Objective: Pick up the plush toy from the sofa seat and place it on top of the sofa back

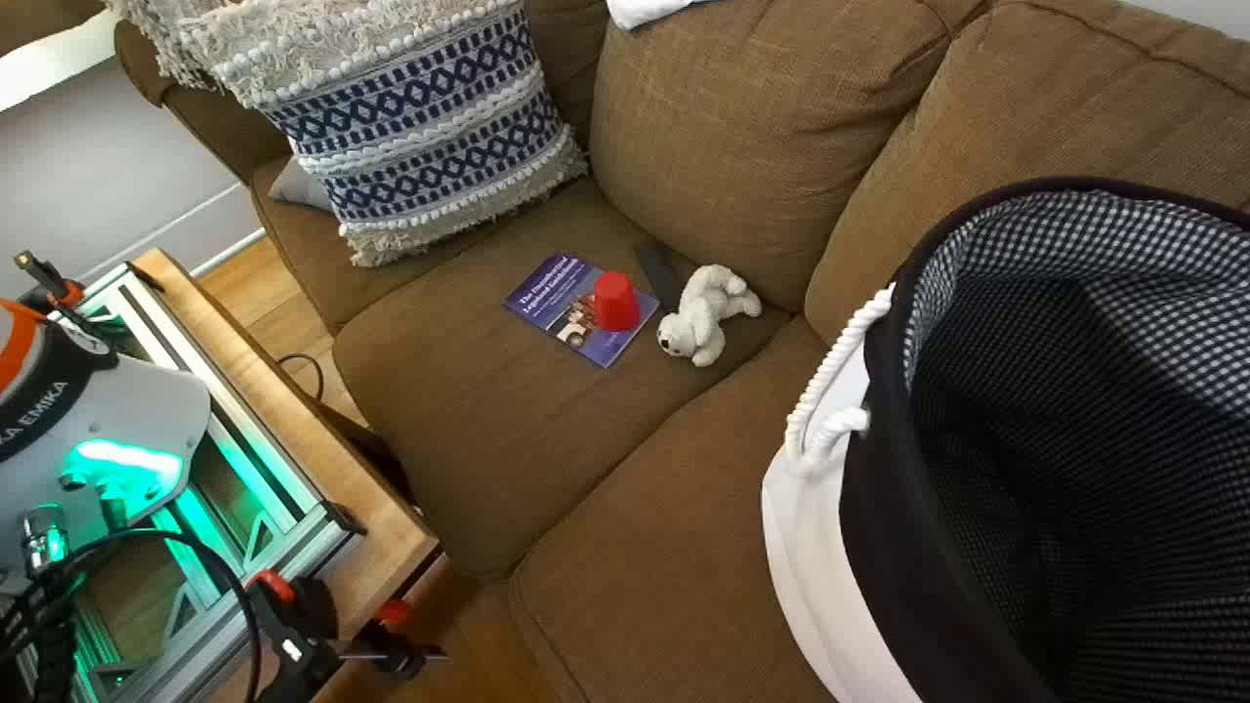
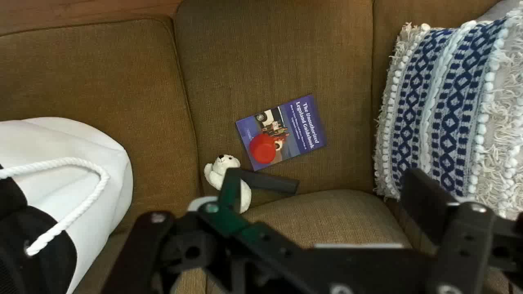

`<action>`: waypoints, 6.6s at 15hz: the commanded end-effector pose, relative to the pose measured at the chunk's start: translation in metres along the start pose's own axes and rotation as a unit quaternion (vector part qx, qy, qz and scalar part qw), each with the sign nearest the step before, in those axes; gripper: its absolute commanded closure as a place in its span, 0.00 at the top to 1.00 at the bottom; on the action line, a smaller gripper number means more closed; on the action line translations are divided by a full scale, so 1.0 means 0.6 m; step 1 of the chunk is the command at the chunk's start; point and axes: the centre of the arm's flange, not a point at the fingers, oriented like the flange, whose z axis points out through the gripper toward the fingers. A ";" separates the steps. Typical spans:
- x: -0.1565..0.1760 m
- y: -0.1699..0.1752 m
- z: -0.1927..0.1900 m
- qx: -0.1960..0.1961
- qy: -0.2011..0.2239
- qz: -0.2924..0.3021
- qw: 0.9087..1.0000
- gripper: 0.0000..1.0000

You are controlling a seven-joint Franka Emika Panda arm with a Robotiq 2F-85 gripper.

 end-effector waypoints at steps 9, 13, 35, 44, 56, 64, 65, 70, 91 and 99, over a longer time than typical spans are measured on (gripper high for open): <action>0.043 0.094 0.141 0.029 -0.085 0.047 0.995 1.00; 0.043 0.107 0.174 0.022 -0.117 0.060 0.991 1.00; 0.308 0.228 0.465 -0.066 -0.144 0.228 0.961 1.00; 0.291 0.174 0.507 -0.195 -0.035 0.134 0.971 1.00; 0.454 0.213 0.720 -0.150 0.170 -0.139 0.964 1.00; 0.483 0.175 0.877 0.010 0.071 -0.246 0.967 1.00; 0.477 0.178 0.890 0.026 0.042 -0.238 0.970 1.00; 0.445 0.169 0.895 0.024 0.007 -0.233 0.972 1.00; 0.531 0.182 1.004 -0.074 -0.012 -0.139 0.987 0.75; 0.555 0.178 1.027 -0.052 -0.041 -0.193 0.979 0.19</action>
